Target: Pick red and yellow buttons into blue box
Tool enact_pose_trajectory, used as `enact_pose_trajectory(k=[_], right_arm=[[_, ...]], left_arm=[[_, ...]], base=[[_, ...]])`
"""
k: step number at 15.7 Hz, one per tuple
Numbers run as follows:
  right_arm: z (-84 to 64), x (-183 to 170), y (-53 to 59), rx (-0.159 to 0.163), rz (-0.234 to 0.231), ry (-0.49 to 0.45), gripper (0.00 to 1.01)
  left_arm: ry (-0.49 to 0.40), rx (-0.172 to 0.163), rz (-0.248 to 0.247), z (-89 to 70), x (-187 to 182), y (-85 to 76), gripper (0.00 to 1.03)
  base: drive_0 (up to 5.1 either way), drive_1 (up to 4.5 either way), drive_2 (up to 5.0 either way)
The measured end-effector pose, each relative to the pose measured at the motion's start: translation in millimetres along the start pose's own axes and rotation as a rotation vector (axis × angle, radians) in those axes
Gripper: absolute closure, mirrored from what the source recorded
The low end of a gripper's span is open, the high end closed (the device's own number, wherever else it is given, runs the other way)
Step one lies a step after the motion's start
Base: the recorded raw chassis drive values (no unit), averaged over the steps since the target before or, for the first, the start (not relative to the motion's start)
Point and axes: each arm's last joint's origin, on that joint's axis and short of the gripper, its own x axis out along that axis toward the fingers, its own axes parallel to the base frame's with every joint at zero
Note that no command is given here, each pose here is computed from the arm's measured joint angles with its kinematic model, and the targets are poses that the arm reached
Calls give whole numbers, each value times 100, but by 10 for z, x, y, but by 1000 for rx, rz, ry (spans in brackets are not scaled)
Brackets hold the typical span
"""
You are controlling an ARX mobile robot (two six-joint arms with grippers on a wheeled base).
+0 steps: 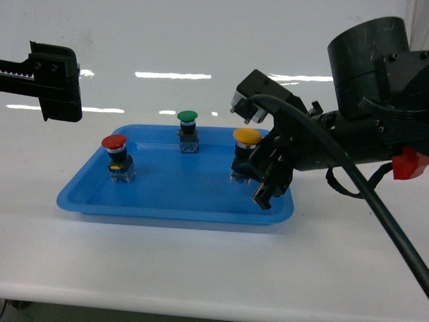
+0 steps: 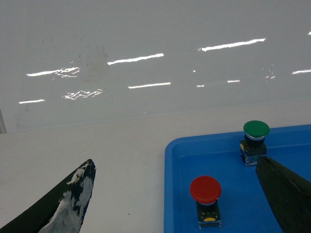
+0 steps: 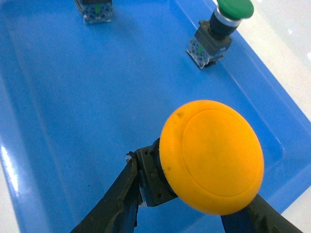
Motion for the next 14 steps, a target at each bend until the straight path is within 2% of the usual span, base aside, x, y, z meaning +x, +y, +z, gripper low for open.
enact_pose_trajectory(k=[3, 4, 11, 14], right_arm=[[151, -245, 68, 12, -12, -64, 64], [164, -374, 70, 28, -18, -78, 64], [215, -688, 26, 59, -42, -117, 64], [334, -978, -12, 59, -77, -171, 64]], left_arm=[[0, 0, 0, 0, 0, 0, 5], [0, 0, 0, 0, 0, 0, 5], [0, 0, 0, 0, 0, 0, 5], [0, 0, 0, 0, 0, 0, 5]], base=[[0, 0, 0], [0, 0, 0], [0, 0, 0], [0, 0, 0]])
